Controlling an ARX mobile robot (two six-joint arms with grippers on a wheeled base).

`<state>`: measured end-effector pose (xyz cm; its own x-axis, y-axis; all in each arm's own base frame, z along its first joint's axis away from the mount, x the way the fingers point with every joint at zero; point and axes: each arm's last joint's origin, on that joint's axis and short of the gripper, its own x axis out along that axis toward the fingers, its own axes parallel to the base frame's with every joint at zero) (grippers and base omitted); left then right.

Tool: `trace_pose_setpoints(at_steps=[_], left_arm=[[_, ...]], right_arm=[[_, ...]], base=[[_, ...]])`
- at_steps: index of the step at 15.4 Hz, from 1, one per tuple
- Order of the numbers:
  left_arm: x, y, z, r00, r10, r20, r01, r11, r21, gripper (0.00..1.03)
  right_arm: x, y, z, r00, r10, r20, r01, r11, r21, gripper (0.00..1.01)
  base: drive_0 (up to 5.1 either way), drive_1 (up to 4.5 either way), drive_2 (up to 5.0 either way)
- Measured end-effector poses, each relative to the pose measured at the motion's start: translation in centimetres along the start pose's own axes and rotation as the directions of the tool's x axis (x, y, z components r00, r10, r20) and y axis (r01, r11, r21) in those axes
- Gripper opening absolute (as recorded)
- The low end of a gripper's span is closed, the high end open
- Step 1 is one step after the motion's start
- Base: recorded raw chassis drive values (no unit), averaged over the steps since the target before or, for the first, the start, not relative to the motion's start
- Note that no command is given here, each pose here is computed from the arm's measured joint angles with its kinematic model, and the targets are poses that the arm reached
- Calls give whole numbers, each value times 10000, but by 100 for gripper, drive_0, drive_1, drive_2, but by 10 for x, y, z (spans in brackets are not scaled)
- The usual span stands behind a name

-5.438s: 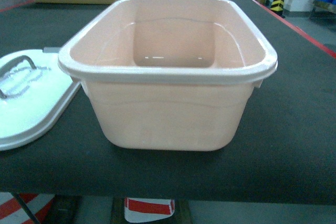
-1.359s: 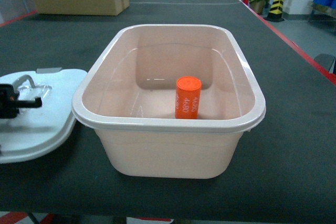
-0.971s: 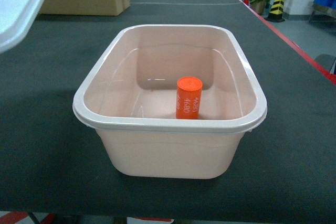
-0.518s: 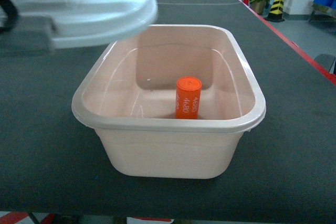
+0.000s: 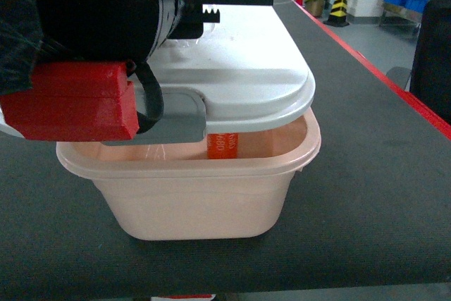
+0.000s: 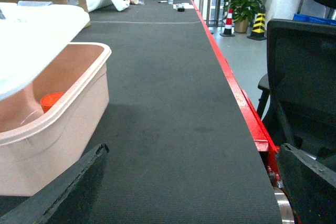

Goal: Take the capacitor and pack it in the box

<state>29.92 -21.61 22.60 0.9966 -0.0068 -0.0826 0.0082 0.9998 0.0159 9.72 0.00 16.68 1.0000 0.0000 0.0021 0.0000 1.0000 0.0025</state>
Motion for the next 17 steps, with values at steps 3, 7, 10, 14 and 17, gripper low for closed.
trace_pose_setpoints(at_steps=[3, 7, 10, 14, 17], left_arm=[[10, -15, -16, 9991, -172, -394, 175, 9998, 87, 2], [20, -13, -31, 9976, 169, -669, -151, 9995, 270, 2], [22, -13, -28, 9994, -40, -344, 39, 10000, -43, 33], [20, 8, 1, 9974, 96, 709, -34, 9963, -864, 78], [18, 58, 31, 9800, 964, 1742, -740, 9886, -1308, 97]], right_arm=[[0, 0, 0, 10000, -4, 0, 4, 10000, 0, 98], [0, 0, 0, 10000, -4, 0, 4, 10000, 0, 98], [0, 0, 0, 10000, 0, 0, 0, 10000, 0, 98], [0, 0, 0, 10000, 0, 0, 0, 10000, 0, 98], [0, 0, 0, 10000, 0, 0, 0, 10000, 0, 98]], base=[[0, 0, 0], [0, 0, 0], [0, 0, 0], [0, 0, 0], [0, 0, 0]])
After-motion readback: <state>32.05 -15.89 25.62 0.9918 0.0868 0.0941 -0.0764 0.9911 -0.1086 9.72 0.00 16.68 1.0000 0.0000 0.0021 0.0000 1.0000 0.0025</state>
